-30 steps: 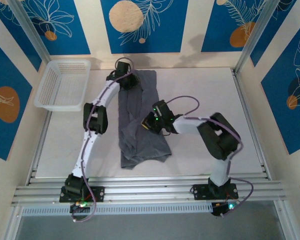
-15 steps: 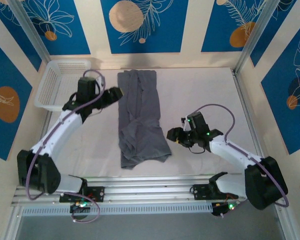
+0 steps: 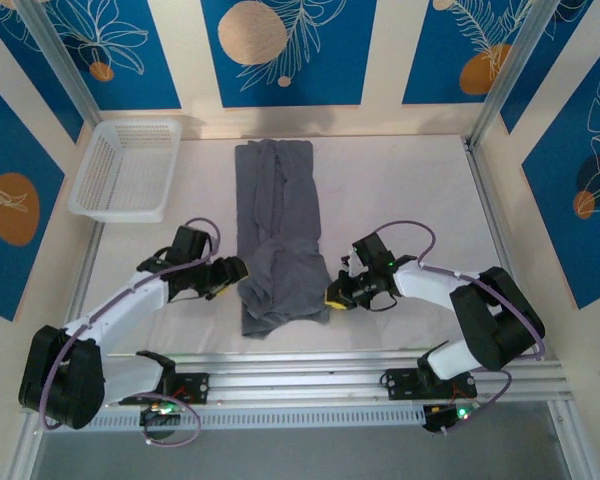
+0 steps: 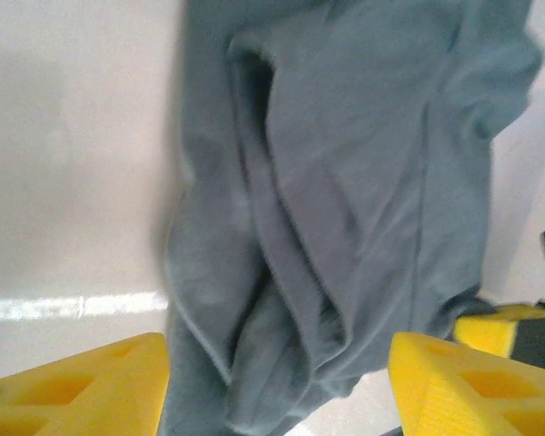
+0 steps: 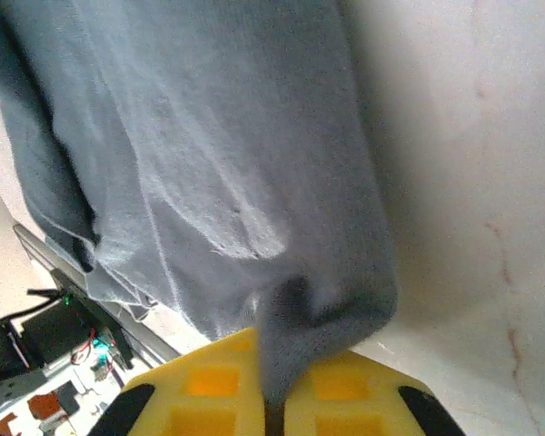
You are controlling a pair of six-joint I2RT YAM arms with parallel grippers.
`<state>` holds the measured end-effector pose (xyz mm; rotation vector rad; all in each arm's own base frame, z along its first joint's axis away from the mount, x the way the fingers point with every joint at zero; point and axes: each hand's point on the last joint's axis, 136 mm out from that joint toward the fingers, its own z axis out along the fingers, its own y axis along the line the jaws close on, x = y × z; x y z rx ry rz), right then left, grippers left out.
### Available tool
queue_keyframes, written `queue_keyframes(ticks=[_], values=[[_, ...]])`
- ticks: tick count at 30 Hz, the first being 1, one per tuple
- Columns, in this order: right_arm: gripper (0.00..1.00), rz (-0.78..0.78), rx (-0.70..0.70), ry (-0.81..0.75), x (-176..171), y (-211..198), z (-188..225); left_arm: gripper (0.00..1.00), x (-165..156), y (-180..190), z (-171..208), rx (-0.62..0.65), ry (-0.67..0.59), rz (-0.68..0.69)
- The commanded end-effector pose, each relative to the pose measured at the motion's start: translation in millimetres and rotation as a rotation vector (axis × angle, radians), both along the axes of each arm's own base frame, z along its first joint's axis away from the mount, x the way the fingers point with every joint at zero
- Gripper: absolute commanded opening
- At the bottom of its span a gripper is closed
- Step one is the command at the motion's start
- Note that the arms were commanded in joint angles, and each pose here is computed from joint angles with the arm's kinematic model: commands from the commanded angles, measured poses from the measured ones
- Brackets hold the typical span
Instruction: Fold the inside-out t-shirt
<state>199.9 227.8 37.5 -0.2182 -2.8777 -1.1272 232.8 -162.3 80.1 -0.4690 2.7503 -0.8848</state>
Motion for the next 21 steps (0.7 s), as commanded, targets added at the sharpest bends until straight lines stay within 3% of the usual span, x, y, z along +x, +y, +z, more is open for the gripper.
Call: queue_keyframes(ticks=[1, 7, 17, 19, 21], values=[[0.00, 0.005, 0.062, -0.042, 0.9, 8.2, 16.4, 0.66, -26.9, -3.7, -18.5, -0.020, 0.108, 0.018], [0.00, 0.016, 0.097, -0.074, -8.3, 12.1, 27.5, 0.73, -35.3, -11.6, -31.0, -0.008, 0.159, 0.006], [0.00, 0.006, 0.090, -0.075, -6.7, 12.8, 26.5, 0.67, -13.6, -33.4, -42.9, -0.031, 0.161, -0.004], [0.00, 0.007, 0.087, -0.071, -7.6, 12.4, 25.5, 0.63, -9.5, -38.2, -40.6, -0.051, 0.147, -0.009], [0.00, 0.007, 0.086, -0.067, -8.3, 12.3, 25.2, 0.52, -5.7, -45.8, -36.0, -0.089, 0.132, -0.018]])
